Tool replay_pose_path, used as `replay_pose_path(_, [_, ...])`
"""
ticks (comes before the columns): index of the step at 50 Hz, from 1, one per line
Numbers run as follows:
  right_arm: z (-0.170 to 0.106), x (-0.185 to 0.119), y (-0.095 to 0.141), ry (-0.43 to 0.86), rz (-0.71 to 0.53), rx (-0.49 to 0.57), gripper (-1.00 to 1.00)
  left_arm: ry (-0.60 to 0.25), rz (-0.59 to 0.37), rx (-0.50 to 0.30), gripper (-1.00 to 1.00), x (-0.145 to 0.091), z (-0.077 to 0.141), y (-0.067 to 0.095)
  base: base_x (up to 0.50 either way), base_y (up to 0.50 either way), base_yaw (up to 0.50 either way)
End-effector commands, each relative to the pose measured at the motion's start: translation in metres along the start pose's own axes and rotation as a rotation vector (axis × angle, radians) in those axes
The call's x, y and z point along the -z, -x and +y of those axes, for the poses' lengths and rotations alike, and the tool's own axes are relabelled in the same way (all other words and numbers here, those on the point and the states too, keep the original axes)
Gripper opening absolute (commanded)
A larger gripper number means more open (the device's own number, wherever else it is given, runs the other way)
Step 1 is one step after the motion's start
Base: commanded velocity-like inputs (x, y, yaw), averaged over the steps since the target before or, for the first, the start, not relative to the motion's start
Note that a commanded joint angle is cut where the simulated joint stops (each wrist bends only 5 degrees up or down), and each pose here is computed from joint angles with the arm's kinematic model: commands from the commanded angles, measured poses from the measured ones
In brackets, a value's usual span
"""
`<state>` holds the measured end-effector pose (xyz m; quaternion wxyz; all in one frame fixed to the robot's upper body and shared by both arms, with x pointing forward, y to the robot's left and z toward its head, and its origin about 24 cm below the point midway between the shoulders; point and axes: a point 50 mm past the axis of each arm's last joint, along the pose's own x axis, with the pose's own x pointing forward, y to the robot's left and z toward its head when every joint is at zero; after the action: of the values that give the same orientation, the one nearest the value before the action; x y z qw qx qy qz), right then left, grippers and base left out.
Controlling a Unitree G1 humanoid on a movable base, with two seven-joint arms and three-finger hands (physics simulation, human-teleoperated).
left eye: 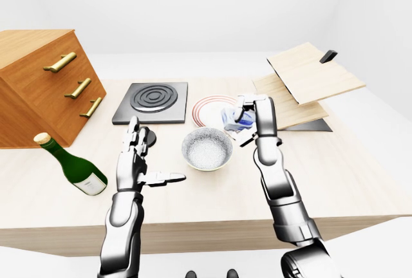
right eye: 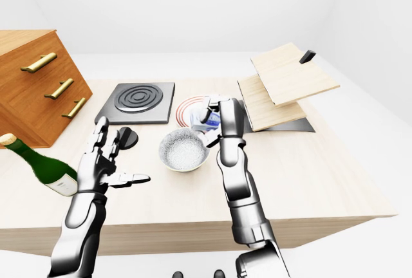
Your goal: Pick up the cream cheese and put it in the bowl.
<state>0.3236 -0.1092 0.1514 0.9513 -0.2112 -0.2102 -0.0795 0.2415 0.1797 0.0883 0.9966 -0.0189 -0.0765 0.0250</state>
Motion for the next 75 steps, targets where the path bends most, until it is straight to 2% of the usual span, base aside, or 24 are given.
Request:
replay_pose_path(1, [0.021, -0.008, 0.007, -0.059, 0.005, -0.126, -1.0, 0.001, -0.014, -0.003, 1.0, -0.003, 0.001, 0.001, 0.0, 0.0, 0.0])
replay_pose_path(10, [0.03, -0.004, 0.013, 0.024, -0.045, -0.178, -1.0, 0.003, -0.027, -0.003, 1.0, -0.006, 0.001, 0.002, 0.0, 0.0, 0.0])
replay_pose_path(12, [0.032, -0.003, 0.013, 0.08, -0.082, -0.174, -1.0, 0.003, -0.031, -0.003, 1.0, -0.007, 0.001, 0.002, 0.0, 0.0, 0.0])
replay_pose_path(15, [0.035, 0.004, 0.013, 0.166, -0.077, -0.167, -1.0, 0.004, -0.035, -0.004, 1.0, -0.008, 0.002, 0.001, 0.0, 0.0, 0.0])
replay_pose_path(17, [0.036, 0.01, 0.012, 0.267, -0.09, -0.146, -1.0, 0.005, -0.042, -0.005, 1.0, -0.01, 0.003, 0.001, 0.0, 0.0, 0.0])
replay_pose_path(18, [0.036, 0.01, 0.011, 0.271, -0.086, -0.145, -1.0, 0.005, -0.042, -0.005, 1.0, -0.01, 0.003, 0.001, 0.0, 0.0, 0.0])
replay_pose_path(19, [0.036, 0.012, 0.011, 0.362, -0.12, -0.122, -1.0, 0.005, -0.042, -0.006, 1.0, -0.01, 0.003, 0.001, 0.0, 0.0, 0.0])
replay_pose_path(23, [0.036, 0.013, 0.01, 0.516, -0.194, -0.072, -1.0, 0.007, -0.041, -0.008, 1.0, -0.01, 0.003, 0.001, 0.0, 0.0, 0.0])
replay_pose_path(25, [0.038, 0.014, 0.011, 0.504, -0.174, -0.077, -1.0, 0.008, -0.039, -0.007, 1.0, -0.009, 0.003, 0.001, 0.0, 0.0, 0.0])
replay_pose_path(33, [0.043, 0.016, 0.016, 0.681, -0.284, -0.044, -1.0, 0.011, -0.042, -0.011, 1.0, -0.01, 0.005, 0.0, 0.0, 0.0, 0.0])
replay_pose_path(40, [0.051, 0.02, 0.019, 0.771, -0.323, -0.092, -1.0, 0.013, -0.046, -0.01, 1.0, -0.011, 0.004, 0.001, 0.0, 0.0, 0.0])
replay_pose_path(49, [0.07, 0.024, 0.024, 0.979, -0.453, -0.205, -1.0, 0.015, -0.042, -0.019, 1.0, -0.01, 0.006, 0.0, 0.0, 0.0, 0.0])
replay_pose_path(57, [0.077, 0.02, 0.026, 1.048, -0.521, -0.222, -1.0, 0.018, -0.024, -0.019, 1.0, -0.005, 0.007, -0.001, 0.0, 0.0, 0.0])
replay_pose_path(62, [0.088, 0.026, 0.028, 1.131, -0.57, -0.298, -1.0, 0.023, -0.028, -0.03, 1.0, -0.006, 0.01, -0.002, 0.0, 0.0, 0.0])
replay_pose_path(75, [0.09, 0.019, 0.018, 1.18, -0.616, -0.291, -1.0, 0.033, -0.024, -0.048, 1.0, -0.005, 0.014, -0.002, 0.0, 0.0, 0.0])
